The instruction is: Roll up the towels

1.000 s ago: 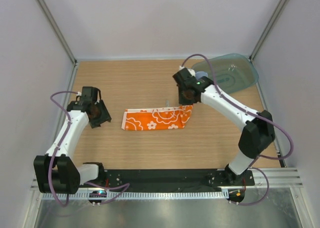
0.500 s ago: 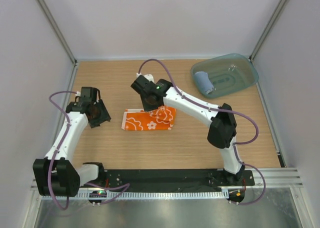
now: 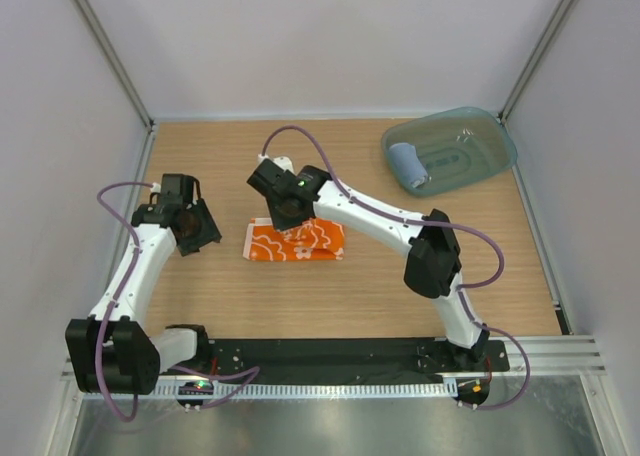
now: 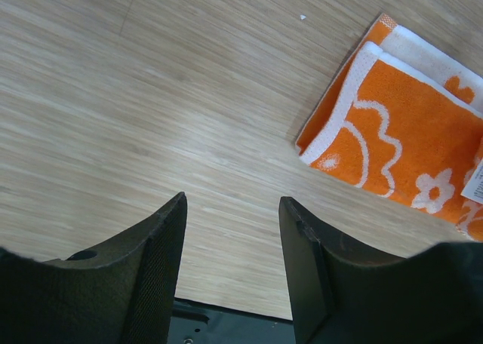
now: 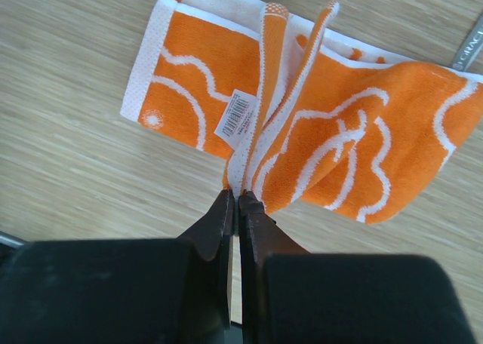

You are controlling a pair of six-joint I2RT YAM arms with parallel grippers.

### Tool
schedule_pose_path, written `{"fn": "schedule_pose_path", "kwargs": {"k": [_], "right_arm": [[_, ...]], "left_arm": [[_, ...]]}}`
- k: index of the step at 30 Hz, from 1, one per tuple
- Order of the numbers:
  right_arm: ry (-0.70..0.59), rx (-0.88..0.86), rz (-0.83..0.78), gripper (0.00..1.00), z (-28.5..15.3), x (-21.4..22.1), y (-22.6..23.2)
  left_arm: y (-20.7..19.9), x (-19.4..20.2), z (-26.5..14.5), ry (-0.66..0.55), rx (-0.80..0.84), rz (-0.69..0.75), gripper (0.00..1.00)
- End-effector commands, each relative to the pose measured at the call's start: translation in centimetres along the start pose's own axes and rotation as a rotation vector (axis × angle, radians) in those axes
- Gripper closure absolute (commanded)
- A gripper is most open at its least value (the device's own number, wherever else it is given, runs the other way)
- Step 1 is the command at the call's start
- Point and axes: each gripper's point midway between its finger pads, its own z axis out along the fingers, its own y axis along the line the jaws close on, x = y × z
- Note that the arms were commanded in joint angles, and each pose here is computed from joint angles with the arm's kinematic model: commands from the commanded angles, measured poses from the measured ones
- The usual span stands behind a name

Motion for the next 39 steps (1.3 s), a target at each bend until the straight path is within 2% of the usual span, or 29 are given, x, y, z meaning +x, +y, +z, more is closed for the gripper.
{"fn": "schedule_pose_path", "kwargs": {"k": [1,19,23,25,26,31,32,34,35,39], "right_arm": [[-0.043,-0.073,0.023,0.99,-0.3,-1.2,2.6],[-0.012,-0.247,0.049,0.95,5.1,0.5,8.7],[0.004,-0.268,0.052,0.69,6.7,1.4,9.4],[0.005,-0.290,0.047,0.60,7.1,1.7,9.7],[0.004,-0.295,0.044,0.51,7.2,1.8,9.7],[-0.066,-0.329,0.013,0.42,5.5,-0.3,10.2],[-0.079,-0.327,0.005,0.33,5.0,-0.6,10.2],[-0.132,-0.334,-0.005,0.29,2.8,-2.3,10.0],[-0.152,-0.336,-0.005,0.22,2.0,-2.9,9.9],[-0.204,-0.313,0.007,0.20,-1.6,-4.2,7.8]], "left_arm": [[-0.3,-1.1,-0.7,-0.053,0.015,-0.005,0.46],[-0.1,-1.0,-0.6,-0.051,0.004,-0.006,0.46],[0.0,-1.0,-0.6,-0.052,-0.003,-0.006,0.46],[0.0,-1.1,-0.6,-0.054,-0.006,-0.006,0.46],[0.0,-1.0,-0.6,-0.053,-0.007,-0.006,0.46],[0.2,-1.0,-0.5,-0.049,-0.015,-0.008,0.46],[0.2,-1.0,-0.5,-0.048,-0.020,-0.007,0.46],[0.3,-0.9,-0.5,-0.049,-0.025,-0.008,0.46],[0.3,-1.0,-0.5,-0.052,-0.024,-0.009,0.46],[0.6,-1.1,-0.4,-0.052,-0.039,-0.012,0.46]]}}
